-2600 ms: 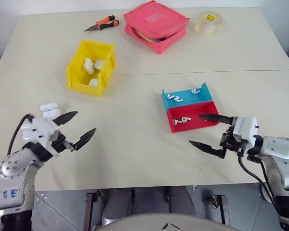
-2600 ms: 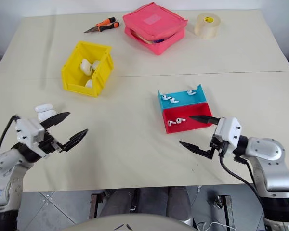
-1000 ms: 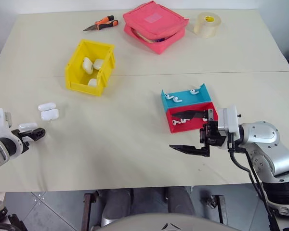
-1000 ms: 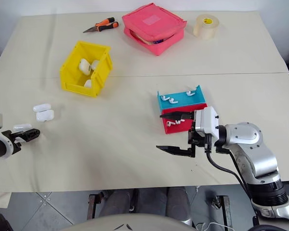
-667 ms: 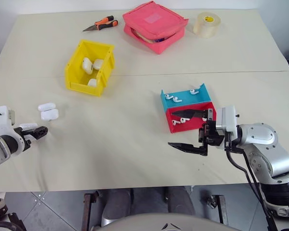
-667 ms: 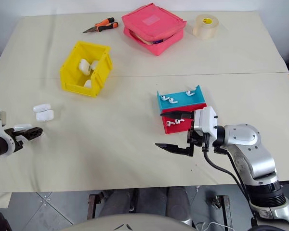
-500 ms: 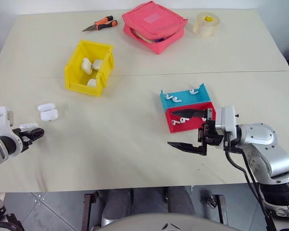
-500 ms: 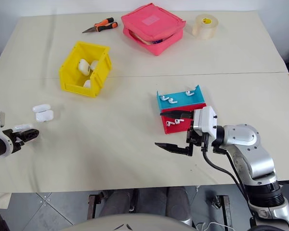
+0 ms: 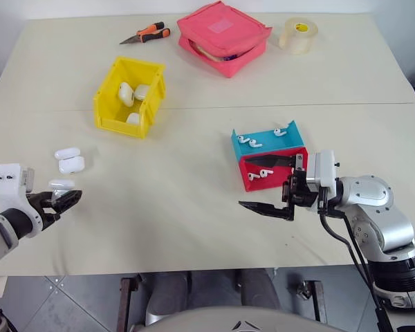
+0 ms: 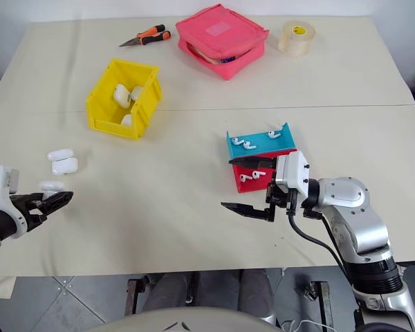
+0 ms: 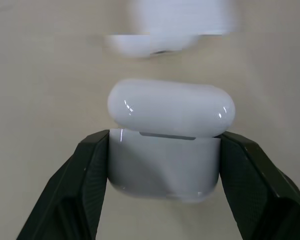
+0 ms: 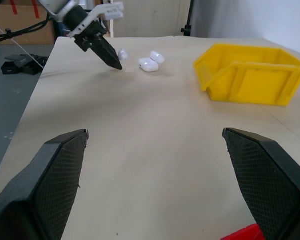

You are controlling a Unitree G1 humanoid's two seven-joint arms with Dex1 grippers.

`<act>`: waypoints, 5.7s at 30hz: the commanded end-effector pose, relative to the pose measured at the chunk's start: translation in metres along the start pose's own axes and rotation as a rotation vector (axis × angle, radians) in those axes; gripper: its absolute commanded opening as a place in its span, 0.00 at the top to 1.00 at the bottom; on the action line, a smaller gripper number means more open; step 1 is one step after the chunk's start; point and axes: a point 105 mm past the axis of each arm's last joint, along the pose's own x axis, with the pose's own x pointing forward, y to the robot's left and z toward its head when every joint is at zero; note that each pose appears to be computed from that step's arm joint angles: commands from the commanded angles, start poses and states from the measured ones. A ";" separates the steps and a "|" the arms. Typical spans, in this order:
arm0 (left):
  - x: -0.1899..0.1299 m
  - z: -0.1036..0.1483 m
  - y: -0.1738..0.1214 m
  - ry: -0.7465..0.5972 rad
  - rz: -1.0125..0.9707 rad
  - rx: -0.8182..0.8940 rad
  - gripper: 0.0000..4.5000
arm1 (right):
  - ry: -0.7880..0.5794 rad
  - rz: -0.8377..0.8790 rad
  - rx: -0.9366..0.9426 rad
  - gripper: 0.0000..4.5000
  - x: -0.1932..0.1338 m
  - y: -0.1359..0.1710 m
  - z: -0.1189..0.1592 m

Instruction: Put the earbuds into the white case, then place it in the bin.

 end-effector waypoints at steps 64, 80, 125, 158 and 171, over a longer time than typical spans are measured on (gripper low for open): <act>0.041 0.043 -0.280 -0.875 -1.435 0.262 0.36 | 1.041 0.030 -0.208 0.36 -0.086 -0.078 -0.033; 0.040 0.048 -0.279 -0.879 -1.416 0.260 0.36 | 1.103 0.132 -0.343 0.59 -0.084 -0.086 -0.045; 0.044 0.063 -0.277 -0.823 -1.556 0.167 0.36 | -0.408 -0.401 -0.001 0.89 -0.005 -0.011 0.089; 0.040 0.071 -0.282 -0.817 -1.572 0.153 0.36 | -0.334 -0.387 0.090 0.89 0.022 -0.009 0.030; 0.039 0.076 -0.285 -0.852 -1.567 0.143 0.36 | -0.263 -0.335 0.145 0.89 0.021 -0.006 0.018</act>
